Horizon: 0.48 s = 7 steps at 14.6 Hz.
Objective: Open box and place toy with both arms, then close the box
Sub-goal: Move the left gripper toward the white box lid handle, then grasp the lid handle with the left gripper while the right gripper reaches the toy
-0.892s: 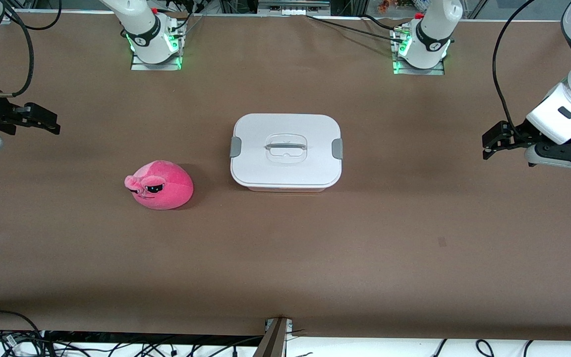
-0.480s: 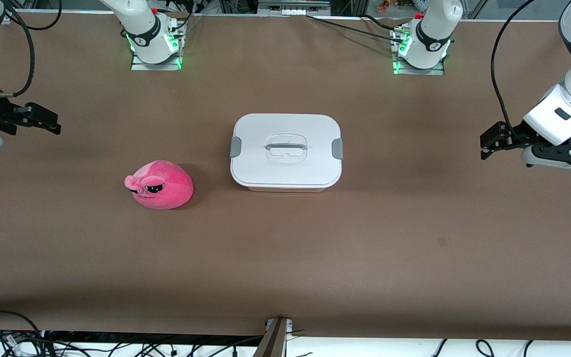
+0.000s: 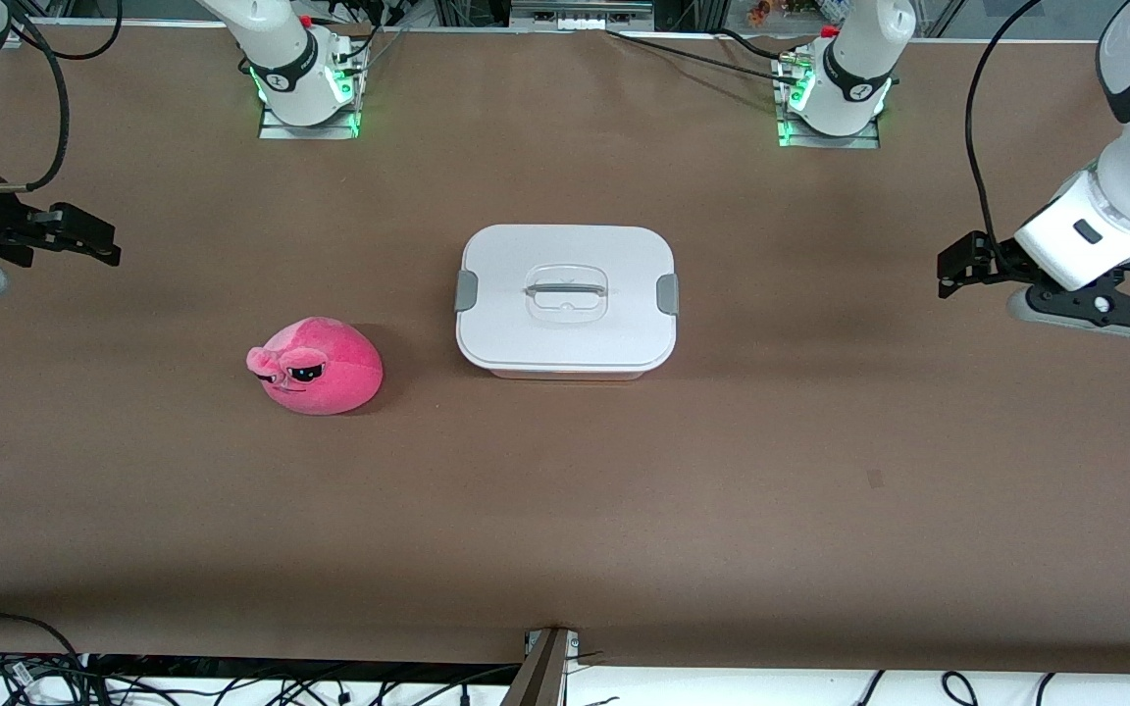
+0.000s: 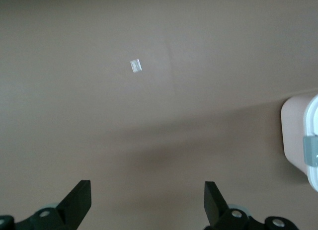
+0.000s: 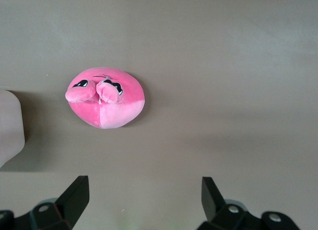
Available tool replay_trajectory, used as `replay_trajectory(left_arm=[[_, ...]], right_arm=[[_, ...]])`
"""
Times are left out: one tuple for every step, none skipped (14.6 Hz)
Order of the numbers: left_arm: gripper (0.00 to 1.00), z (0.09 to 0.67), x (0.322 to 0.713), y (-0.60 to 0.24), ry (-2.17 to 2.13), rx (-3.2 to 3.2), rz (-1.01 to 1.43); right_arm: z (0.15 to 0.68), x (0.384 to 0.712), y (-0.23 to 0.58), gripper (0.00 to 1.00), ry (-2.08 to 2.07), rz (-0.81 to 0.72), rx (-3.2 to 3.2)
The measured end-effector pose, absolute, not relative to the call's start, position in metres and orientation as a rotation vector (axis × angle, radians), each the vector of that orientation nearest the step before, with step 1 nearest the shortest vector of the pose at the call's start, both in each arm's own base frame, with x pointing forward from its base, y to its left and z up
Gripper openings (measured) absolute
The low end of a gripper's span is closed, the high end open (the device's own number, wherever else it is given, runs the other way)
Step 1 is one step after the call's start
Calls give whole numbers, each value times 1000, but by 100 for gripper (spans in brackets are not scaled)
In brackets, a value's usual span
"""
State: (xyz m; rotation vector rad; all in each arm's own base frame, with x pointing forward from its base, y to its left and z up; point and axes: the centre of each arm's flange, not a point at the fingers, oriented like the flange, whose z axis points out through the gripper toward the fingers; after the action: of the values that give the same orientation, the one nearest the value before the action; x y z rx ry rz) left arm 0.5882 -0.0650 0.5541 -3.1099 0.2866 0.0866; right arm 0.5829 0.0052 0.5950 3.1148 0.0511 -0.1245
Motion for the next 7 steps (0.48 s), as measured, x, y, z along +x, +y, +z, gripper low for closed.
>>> replay_trajectory(left_arm=[[100,545,588,-80,328,-3106,123],[100,533,588,-101,384,-3101,162],[100,518,588,-126,452,-3092,203],[100,501,588,-152,517,-3081,247],[100,484,587,-174,573,-3072,280],[100,471,588,-194,621,-3068,294],[100,463,590,-213,672,-3064,297]], right_arm=[[595,583,5,100,51,-125,3115],[595,583,5,100,50,-125,3115],[595,583,4,100,48,-125,3115],[595,583,4,100,47,-125,3115],[593,584,4,100,47,-129,3114],[589,585,4,100,47,-140,3114],[581,589,4,100,47,-161,3112]])
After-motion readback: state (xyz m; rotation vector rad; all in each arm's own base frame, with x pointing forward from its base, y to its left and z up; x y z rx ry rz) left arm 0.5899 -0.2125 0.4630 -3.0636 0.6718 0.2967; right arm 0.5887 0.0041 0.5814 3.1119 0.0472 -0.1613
